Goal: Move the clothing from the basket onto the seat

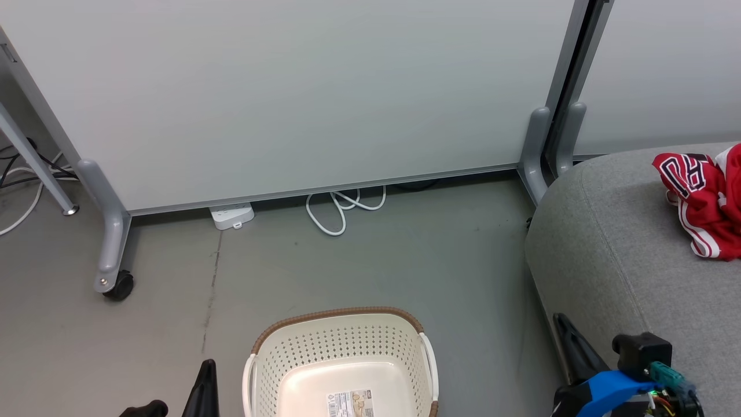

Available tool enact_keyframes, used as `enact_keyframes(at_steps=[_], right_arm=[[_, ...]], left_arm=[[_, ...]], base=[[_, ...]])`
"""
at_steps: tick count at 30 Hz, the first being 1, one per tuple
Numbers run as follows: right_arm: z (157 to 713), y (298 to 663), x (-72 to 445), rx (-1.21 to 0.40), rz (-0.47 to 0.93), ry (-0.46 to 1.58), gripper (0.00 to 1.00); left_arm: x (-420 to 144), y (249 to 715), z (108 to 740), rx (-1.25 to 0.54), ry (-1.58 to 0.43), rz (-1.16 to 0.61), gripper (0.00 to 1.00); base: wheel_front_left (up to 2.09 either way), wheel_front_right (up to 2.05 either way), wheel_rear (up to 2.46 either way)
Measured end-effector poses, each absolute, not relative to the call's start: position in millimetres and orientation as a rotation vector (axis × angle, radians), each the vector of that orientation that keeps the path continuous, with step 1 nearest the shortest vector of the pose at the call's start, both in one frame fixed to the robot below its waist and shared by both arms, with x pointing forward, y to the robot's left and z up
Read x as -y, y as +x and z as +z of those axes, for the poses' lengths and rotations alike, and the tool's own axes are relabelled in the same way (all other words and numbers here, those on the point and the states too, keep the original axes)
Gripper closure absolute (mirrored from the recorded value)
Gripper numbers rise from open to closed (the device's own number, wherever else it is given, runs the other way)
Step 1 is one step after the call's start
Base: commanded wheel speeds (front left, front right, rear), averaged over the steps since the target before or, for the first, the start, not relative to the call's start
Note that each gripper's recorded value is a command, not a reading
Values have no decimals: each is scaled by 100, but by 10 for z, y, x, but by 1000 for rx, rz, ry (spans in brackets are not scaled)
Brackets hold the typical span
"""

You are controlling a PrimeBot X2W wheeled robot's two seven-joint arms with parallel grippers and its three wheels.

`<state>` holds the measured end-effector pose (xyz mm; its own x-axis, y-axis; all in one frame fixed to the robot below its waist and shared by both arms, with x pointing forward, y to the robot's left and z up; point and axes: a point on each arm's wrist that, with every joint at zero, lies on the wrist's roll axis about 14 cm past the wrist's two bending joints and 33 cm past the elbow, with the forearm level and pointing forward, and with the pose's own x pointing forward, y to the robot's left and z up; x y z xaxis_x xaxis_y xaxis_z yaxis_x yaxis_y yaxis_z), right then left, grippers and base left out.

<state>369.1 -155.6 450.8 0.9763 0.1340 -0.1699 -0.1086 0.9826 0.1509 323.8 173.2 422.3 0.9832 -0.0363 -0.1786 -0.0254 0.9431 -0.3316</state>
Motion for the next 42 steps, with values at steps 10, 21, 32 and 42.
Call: enact_keyframes(at_steps=[10, 21, 32, 42], right_arm=[[4505, 3692, 1637, -195, 70, 326, 100], [4554, 3713, 1707, -184, 27, 513, 100], [4615, 3740, 1762, -165, -2, 681, 100], [4650, 3755, 1799, -156, -20, 817, 100]], left_arm=[[-1807, 3249, 4202, -205, -494, 51, 100], [-1871, 3344, 4285, -188, -653, 90, 100], [-1925, 3433, 4372, -165, -797, 115, 100], [-1938, 3504, 4450, -148, -915, 119, 100]], base=[[0, 0, 0], [0, 0, 0], [0, 0, 0], [0, 0, 0]])
